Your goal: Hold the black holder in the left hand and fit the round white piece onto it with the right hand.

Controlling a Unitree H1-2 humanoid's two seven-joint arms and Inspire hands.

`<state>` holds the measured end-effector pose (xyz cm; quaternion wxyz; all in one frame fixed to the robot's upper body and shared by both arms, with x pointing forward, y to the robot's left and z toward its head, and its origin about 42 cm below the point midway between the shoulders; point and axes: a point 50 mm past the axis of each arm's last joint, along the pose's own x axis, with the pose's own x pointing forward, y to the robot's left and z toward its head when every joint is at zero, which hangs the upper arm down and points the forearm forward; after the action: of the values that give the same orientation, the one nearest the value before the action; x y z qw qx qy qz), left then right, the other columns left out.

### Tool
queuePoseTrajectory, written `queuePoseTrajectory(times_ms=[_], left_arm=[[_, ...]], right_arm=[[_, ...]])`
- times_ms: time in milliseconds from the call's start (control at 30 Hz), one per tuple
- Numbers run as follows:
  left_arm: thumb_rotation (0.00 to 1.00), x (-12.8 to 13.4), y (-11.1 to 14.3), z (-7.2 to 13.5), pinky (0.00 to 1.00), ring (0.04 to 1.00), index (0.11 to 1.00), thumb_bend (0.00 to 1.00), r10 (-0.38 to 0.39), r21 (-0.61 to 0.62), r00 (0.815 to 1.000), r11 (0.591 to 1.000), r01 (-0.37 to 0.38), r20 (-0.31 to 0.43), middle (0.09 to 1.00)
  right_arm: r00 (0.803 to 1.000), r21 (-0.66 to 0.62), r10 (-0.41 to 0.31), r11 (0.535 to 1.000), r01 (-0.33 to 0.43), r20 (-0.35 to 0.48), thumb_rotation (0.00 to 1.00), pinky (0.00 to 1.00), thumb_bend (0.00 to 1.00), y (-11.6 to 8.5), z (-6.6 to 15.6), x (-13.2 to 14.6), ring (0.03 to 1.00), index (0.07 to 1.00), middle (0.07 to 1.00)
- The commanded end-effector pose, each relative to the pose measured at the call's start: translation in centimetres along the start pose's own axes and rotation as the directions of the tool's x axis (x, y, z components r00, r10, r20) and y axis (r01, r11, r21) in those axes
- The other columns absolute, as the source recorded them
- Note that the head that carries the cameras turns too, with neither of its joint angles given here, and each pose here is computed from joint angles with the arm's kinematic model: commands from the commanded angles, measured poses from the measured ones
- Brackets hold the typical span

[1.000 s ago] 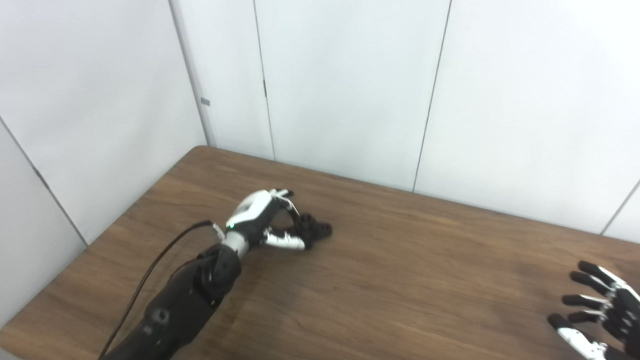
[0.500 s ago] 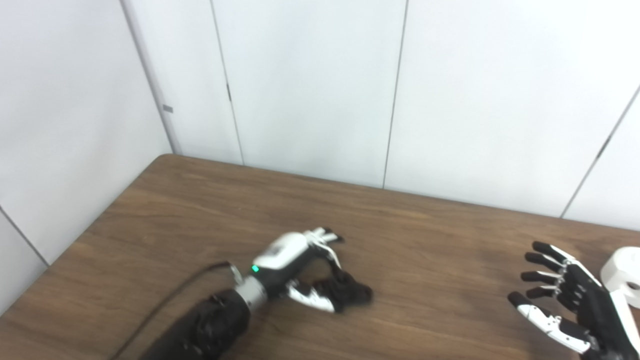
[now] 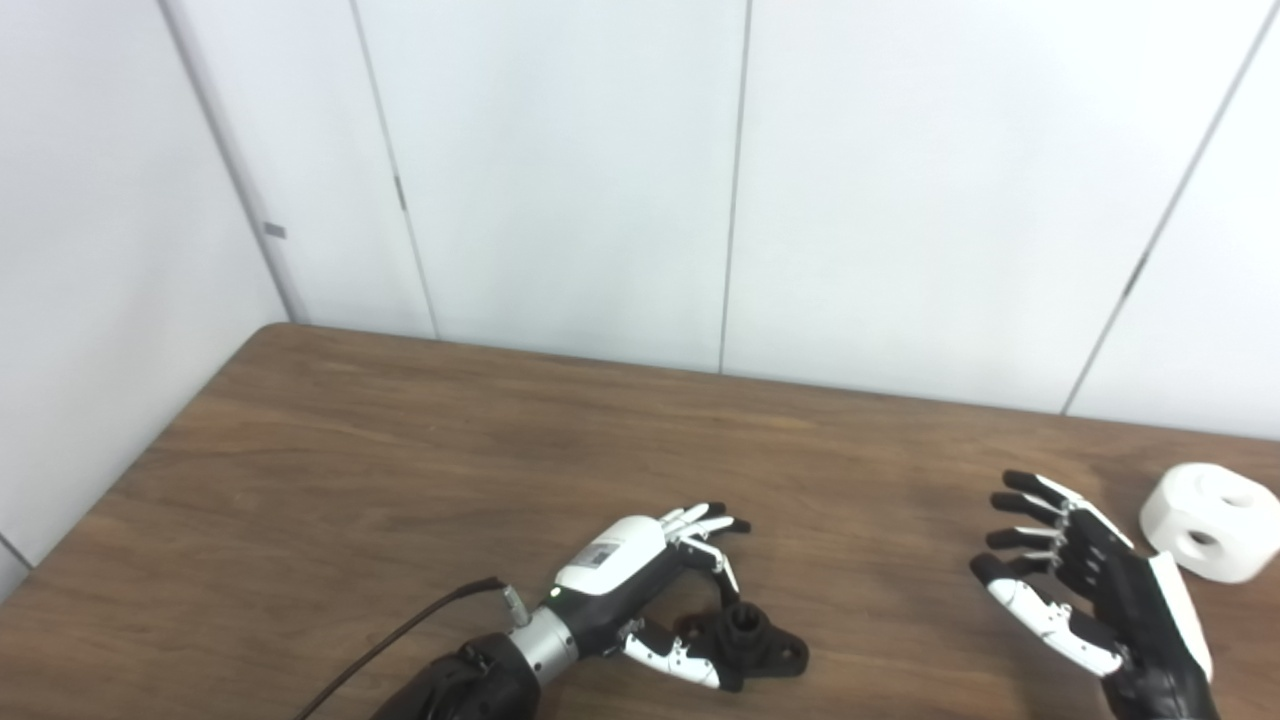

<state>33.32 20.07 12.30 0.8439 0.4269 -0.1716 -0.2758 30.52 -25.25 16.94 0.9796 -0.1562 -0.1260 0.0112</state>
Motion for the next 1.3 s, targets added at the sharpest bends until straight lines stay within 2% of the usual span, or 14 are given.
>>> queuePoseTrajectory(times_ms=[0, 267, 367, 467, 567, 700, 800, 900, 1067, 1133, 1167, 1233, 1267], left_arm=[[0.06, 0.4, -0.9, -0.1, 0.96, 0.999, 0.482, 0.52, -0.066, 0.042, 0.998, 0.997, 0.066, 0.004, 0.93], [0.05, -0.8, -0.5, -1.9, 1.0, 0.999, 0.483, 0.52, -0.073, 0.085, 0.995, 0.993, 0.079, -0.07, 0.932], [0.05, -1.3, -0.4, -2.6, 0.99, 0.99, 0.484, 0.52, -0.074, 0.097, 0.994, 0.992, 0.081, -0.075, 0.93], [0.05, -1.8, -0.3, -3.3, 0.97, 0.984, 0.484, 0.52, -0.07, 0.102, 0.995, 0.992, 0.077, -0.071, 0.925], [0.05, -2.3, -0.2, -3.8, 0.9, 0.951, 0.484, 0.52, -0.042, 0.109, 0.998, 0.993, 0.046, -0.042, 0.896], [0.05, -2.8, -0.1, -4.3, 0.9, 0.926, 0.483, 0.52, -0.03, 0.11, 0.999, 0.993, 0.033, -0.031, 0.872], [0.04, -2.9, -0.3, -5.0, 0.88, 0.913, 0.483, 0.52, -0.039, 0.103, 0.999, 0.994, 0.042, -0.029, 0.865], [0.05, -2.9, -0.5, -5.7, 0.87, 0.915, 0.483, 0.52, -0.049, 0.108, 0.998, 0.993, 0.053, -0.038, 0.87], [0.05, -2.7, -0.8, -6.4, 0.84, 0.919, 0.482, 0.52, -0.049, 0.1, 0.998, 0.994, 0.053, -0.042, 0.882], [0.05, -2.6, -0.8, -6.5, 0.85, 0.931, 0.482, 0.52, -0.051, 0.099, 0.998, 0.994, 0.055, -0.042, 0.89], [0.05, -2.6, -0.8, -6.6, 0.85, 0.933, 0.482, 0.52, -0.053, 0.094, 0.998, 0.994, 0.057, -0.045, 0.891], [0.05, -2.6, -0.7, -6.6, 0.86, 0.943, 0.483, 0.52, -0.053, 0.083, 0.997, 0.995, 0.057, -0.048, 0.895], [0.05, -2.6, -0.7, -6.6, 0.86, 0.944, 0.483, 0.52, -0.052, 0.079, 0.997, 0.995, 0.056, -0.049, 0.896]], right_arm=[[0.996, 0.013, -0.012, 1.0, 0.011, 0.087, 0.37, 0.52, 0.54, 0.0, 1.5, 1.1, 0.63, 0.784, 0.751], [0.992, -0.003, -0.016, 1.0, 0.017, 0.123, 0.45, 0.52, 0.6, 0.0, 2.2, 1.9, 0.644, 0.777, 0.746], [0.988, -0.06, -0.004, 0.998, 0.014, 0.154, 0.41, 0.53, 0.61, -0.7, 3.6, 2.5, 0.647, 0.778, 0.747], [0.978, -0.161, 0.003, 0.986, 0.031, 0.21, 0.32, 0.51, 0.65, -2.1, 4.9, 3.6, 0.633, 0.765, 0.738], [0.972, -0.325, 0.008, 0.943, 0.071, 0.235, 0.33, 0.51, 0.69, -3.9, 5.8, 4.5, 0.637, 0.764, 0.748], [0.96, -0.537, -0.05, 0.82, 0.197, 0.274, 0.26, 0.52, 0.71, -8.3, 7.0, 5.4, 0.663, 0.754, 0.749], [0.941, -0.574, -0.12, 0.765, 0.291, 0.318, 0.18, 0.53, 0.68, -11.4, 8.0, 5.9, 0.664, 0.734, 0.733], [0.93, -0.612, -0.167, 0.712, 0.343, 0.327, 0.14, 0.51, 0.65, -14.1, 8.6, 6.3, 0.639, 0.726, 0.719], [0.929, -0.69, -0.252, 0.623, 0.369, 0.271, 0.24, 0.57, 0.7, -17.3, 8.9, 7.0, 0.718, 0.772, 0.785], [0.931, -0.721, -0.277, 0.592, 0.359, 0.236, 0.32, 0.67, 0.71, -18.4, 8.8, 7.4, 0.836, 0.841, 0.878], [0.936, -0.736, -0.286, 0.585, 0.342, 0.207, 0.33, 0.69, 0.72, -19.1, 8.7, 7.7, 0.859, 0.853, 0.896], [0.943, -0.741, -0.295, 0.596, 0.308, 0.155, 0.48, 0.71, 0.76, -19.8, 8.5, 8.0, 0.902, 0.889, 0.954], [0.946, -0.73, -0.296, 0.616, 0.295, 0.133, 0.52, 0.71, 0.77, -20.0, 8.3, 8.1, 0.907, 0.895, 0.963]])
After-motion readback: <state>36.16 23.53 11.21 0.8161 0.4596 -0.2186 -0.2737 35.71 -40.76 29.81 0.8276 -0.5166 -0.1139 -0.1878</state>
